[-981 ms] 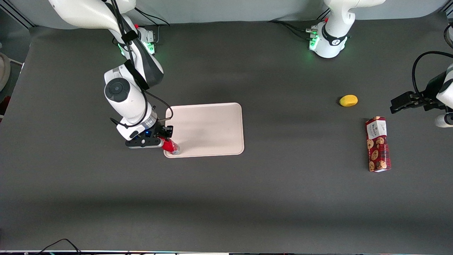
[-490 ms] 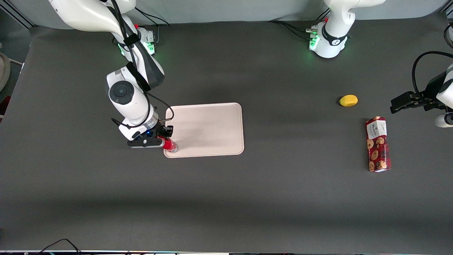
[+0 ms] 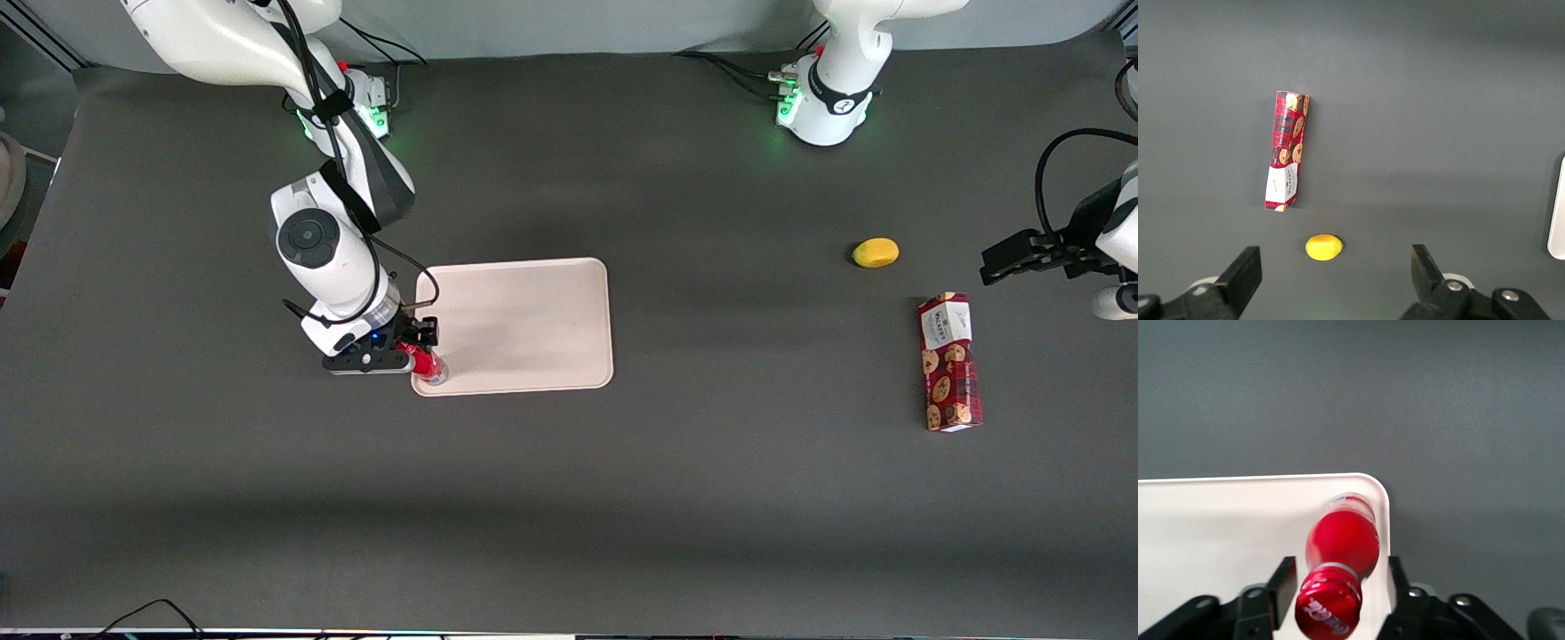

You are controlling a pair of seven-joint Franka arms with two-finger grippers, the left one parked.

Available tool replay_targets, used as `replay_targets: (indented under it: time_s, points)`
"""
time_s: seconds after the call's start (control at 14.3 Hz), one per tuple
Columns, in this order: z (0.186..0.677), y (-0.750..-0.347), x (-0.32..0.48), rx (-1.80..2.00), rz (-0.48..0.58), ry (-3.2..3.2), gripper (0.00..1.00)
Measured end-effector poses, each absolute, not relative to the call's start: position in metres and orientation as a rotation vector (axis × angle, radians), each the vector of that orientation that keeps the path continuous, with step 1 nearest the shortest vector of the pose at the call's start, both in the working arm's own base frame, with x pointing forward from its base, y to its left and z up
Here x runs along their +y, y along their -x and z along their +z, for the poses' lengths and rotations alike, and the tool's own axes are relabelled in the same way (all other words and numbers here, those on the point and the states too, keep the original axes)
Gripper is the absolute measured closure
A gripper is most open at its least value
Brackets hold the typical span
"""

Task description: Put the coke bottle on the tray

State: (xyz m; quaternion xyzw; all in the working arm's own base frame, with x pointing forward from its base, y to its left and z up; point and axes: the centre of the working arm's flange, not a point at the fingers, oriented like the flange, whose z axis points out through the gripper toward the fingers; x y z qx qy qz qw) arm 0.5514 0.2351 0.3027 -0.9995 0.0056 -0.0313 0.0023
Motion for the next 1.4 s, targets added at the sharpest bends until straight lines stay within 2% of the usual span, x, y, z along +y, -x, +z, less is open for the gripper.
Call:
replay_targets:
  time_s: [0.21, 0.42, 0.56, 0.7, 0.91, 1.12, 1.4]
  points:
    - [0.307, -0.555, 0.236, 0.024, -0.114, 3.13, 0.01]
    - [0.317, -0.561, 0.238, 0.027, -0.14, 3.123, 0.0]
    - [0.338, -0.571, 0.239, 0.039, -0.115, 3.14, 0.0]
    - [0.387, -0.589, 0.233, 0.08, -0.087, 3.166, 0.0]
    - [0.491, -0.606, 0.204, 0.169, -0.13, 3.178, 0.0]
    - [0.567, -0.588, 0.161, 0.126, -0.139, 3.205, 0.0]
    - [0.638, -0.556, 0.044, 0.153, -0.121, 3.125, 0.0]
